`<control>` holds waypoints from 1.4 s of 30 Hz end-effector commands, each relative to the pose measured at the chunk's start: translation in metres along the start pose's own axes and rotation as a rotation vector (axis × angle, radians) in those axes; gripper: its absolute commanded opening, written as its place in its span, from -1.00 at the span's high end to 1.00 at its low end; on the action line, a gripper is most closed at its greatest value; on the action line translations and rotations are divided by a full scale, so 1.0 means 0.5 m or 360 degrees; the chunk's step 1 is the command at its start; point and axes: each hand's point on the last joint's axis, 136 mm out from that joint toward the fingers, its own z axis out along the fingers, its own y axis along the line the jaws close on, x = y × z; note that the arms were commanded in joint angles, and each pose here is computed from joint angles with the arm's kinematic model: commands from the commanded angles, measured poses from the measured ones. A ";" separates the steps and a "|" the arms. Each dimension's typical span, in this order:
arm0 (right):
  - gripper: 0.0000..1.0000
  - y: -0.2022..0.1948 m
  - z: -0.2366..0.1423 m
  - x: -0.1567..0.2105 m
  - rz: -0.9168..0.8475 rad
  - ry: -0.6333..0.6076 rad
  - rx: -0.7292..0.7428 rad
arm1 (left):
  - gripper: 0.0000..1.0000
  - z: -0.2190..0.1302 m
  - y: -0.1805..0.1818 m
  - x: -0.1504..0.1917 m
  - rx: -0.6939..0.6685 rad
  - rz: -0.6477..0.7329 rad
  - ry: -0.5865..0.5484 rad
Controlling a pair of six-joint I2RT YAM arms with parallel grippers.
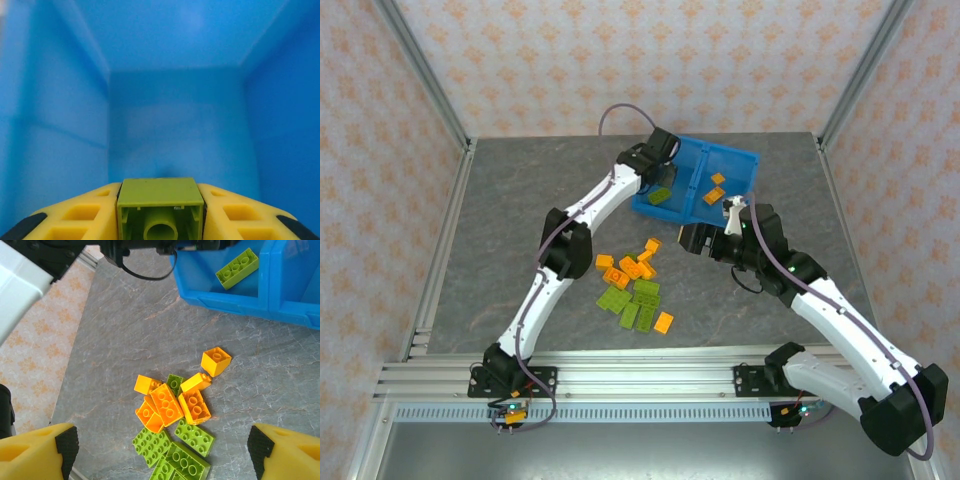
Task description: Sort the legos into containers by color
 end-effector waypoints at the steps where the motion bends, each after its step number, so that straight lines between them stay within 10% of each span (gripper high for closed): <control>1: -0.78 0.004 0.001 -0.011 -0.0032 -0.0037 -0.0004 | 0.01 -0.089 -0.014 -0.081 0.0043 0.0007 -0.0164; 10: -0.78 0.007 0.006 -0.016 -0.0008 -0.0039 -0.0008 | -0.09 -0.184 -0.042 -0.119 0.0135 0.0006 -0.0251; 18: -0.78 -0.014 0.006 -0.006 0.0028 -0.0013 0.0074 | -0.09 -0.448 -0.044 -0.105 0.0202 0.0079 -0.0484; 25: -0.76 -0.032 0.073 0.012 0.0123 0.0069 0.0115 | -0.22 -0.665 -0.013 0.078 0.0321 0.0419 -0.0556; 31: -0.77 -0.038 0.178 0.035 0.0196 0.0169 0.0310 | -0.99 -0.768 -0.047 0.321 0.0747 0.1175 -0.0486; 42: -0.77 -0.117 0.330 0.075 0.0224 0.0245 0.0932 | -0.99 -0.697 -0.002 0.478 0.0654 0.1630 -0.0429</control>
